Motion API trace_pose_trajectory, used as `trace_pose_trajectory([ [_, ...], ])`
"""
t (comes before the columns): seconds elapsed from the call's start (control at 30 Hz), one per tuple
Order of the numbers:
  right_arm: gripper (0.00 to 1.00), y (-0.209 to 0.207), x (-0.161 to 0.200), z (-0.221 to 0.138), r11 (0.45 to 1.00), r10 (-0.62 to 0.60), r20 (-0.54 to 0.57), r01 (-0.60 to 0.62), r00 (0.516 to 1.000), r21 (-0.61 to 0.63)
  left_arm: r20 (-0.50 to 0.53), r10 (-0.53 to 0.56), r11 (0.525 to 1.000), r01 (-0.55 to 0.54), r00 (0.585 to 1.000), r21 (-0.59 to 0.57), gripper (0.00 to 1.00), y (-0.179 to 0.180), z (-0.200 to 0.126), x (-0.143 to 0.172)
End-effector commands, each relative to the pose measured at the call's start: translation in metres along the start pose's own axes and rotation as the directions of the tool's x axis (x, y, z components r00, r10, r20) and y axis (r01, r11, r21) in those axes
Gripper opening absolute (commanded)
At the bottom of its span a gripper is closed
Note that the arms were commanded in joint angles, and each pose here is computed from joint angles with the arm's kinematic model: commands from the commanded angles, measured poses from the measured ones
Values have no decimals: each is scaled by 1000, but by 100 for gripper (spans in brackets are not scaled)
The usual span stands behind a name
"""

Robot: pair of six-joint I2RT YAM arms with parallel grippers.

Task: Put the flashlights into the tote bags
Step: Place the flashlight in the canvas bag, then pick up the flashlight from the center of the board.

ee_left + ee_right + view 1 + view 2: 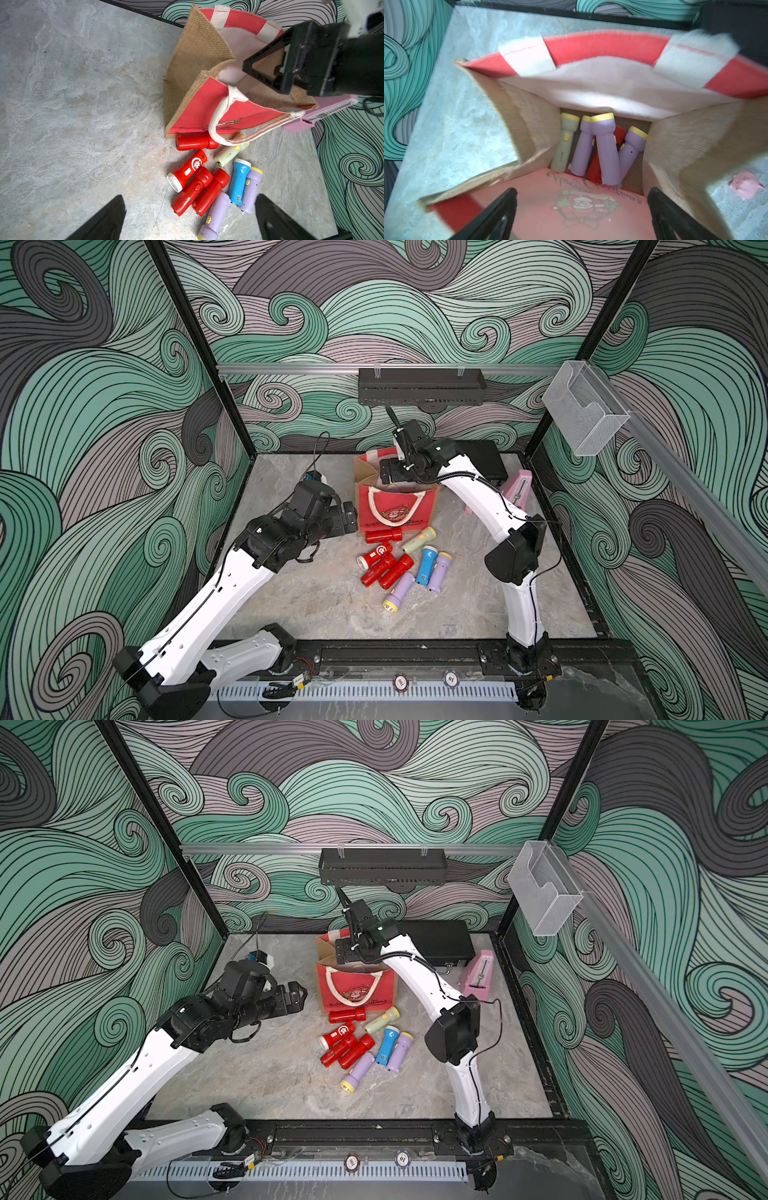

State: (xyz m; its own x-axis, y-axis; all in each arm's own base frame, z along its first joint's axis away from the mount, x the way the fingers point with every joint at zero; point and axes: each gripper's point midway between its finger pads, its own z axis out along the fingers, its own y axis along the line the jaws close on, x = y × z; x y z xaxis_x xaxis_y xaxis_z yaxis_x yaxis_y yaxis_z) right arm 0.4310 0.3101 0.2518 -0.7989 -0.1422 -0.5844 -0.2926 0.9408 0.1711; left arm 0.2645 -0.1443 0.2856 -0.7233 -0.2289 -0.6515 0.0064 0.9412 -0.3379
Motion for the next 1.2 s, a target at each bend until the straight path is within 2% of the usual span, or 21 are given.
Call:
trace_pose_trajectory([
  [0.0, 100, -1, -9, -36, 1000, 11, 48, -12, 999, 5, 41, 3, 999, -5, 999, 46, 99, -11, -5, -15],
  [0.23, 100, -10, 1, -81, 999, 20, 46, -21, 999, 29, 46, 31, 997, -34, 998, 66, 98, -19, 4, -18],
  [0.57, 100, -32, 52, -131, 994, 56, 12, -57, 998, 89, -10, 112, 988, -110, 994, 109, 99, -36, 21, -14],
  [0.9, 99, -61, 126, -138, 976, 163, -83, -149, 983, 157, -70, 107, 984, -96, 992, 148, 99, -39, 40, 6],
  [1.17, 99, -75, 202, -115, 961, 244, -231, -204, 942, 186, -180, 209, 970, -180, 961, 164, 99, -28, 44, 40],
])
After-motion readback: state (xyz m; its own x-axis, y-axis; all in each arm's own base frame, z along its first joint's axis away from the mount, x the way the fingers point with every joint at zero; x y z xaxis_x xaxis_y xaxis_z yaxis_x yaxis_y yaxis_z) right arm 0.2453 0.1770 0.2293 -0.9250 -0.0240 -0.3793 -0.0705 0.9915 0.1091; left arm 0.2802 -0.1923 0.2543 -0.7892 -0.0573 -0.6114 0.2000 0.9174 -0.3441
